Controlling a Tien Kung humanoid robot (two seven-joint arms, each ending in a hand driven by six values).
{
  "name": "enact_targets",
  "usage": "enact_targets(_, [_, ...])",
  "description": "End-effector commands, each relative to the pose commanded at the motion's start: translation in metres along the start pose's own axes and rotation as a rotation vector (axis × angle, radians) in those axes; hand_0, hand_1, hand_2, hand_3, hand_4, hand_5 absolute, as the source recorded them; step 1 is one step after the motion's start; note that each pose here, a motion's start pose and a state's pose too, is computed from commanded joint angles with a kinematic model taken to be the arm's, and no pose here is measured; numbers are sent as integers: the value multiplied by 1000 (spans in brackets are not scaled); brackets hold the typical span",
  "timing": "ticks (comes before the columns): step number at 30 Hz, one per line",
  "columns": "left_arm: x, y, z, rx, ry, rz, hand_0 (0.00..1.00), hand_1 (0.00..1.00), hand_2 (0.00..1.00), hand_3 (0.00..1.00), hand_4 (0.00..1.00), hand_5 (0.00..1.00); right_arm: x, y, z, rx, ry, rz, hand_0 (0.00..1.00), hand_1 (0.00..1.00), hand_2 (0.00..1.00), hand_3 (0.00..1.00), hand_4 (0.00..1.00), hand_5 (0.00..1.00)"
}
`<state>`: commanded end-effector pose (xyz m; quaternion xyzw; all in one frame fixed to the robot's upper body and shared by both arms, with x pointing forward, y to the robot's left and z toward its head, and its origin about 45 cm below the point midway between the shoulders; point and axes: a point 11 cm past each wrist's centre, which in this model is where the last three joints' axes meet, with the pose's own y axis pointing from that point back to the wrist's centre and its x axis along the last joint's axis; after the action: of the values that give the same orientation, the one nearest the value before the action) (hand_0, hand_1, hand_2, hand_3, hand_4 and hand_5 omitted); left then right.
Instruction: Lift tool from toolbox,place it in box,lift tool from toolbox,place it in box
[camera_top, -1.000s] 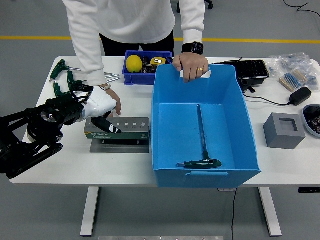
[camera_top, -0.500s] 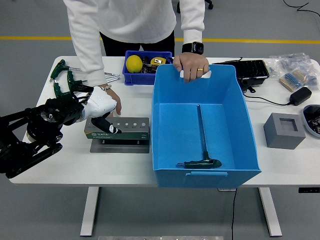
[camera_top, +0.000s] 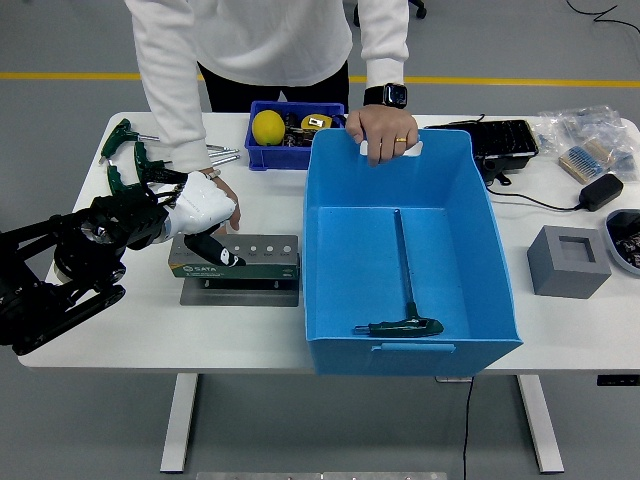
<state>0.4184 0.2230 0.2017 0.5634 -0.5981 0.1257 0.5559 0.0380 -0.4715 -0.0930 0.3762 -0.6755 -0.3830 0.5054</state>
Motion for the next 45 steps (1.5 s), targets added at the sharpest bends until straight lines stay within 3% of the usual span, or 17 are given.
enact_targets(3, [1,0,-1,-4,3,15,699,185,164,123,926,974,0,0,0,0,0,0,755,693,732,712,970,834])
enact_targets(4, [2,0,-1,-6,4,20,603,141,126,93,918,943,0,0,0,1,0,0,755,693,733,711,970,834])
enact_targets(9, [6,1,-2,-18,10,58,603,141,126,93,918,943,1,0,-1,2,1,2,755,693,733,711,970,834])
enact_targets(10, [7,1,-2,-21,11,67,515,98,95,71,910,830,1,0,-1,2,1,2,755,692,733,711,970,834])
enact_targets(15, [11,2,-3,-30,16,116,515,98,95,71,910,830,1,0,0,1,2,0,755,692,733,711,970,834])
enact_targets(16, [11,2,-3,-31,17,123,430,48,60,54,915,786,1,0,0,1,2,0,754,692,732,712,970,834])
enact_targets(21, [17,5,-5,-35,26,187,430,48,60,54,915,786,1,0,0,1,2,1,754,692,732,712,970,834])
enact_targets(22, [19,6,-6,-35,28,199,375,19,44,35,944,633,1,0,0,1,3,1,754,691,733,712,970,834])
enact_targets(27, [29,10,-8,-45,36,265,375,19,44,35,944,633,1,0,1,0,3,1,754,691,733,712,970,834])
enact_targets(28, [33,11,-8,-51,38,284,334,2,30,23,947,461,1,0,1,-1,2,1,754,691,732,713,970,834])
enact_targets(38, [53,21,-11,-62,47,365,304,2,10,16,943,420,0,0,1,-1,5,-2,754,691,732,712,970,834])
enact_targets(45, [66,25,-12,-73,32,379,271,2,2,16,922,382,0,0,2,-4,5,0,755,690,732,712,971,834])
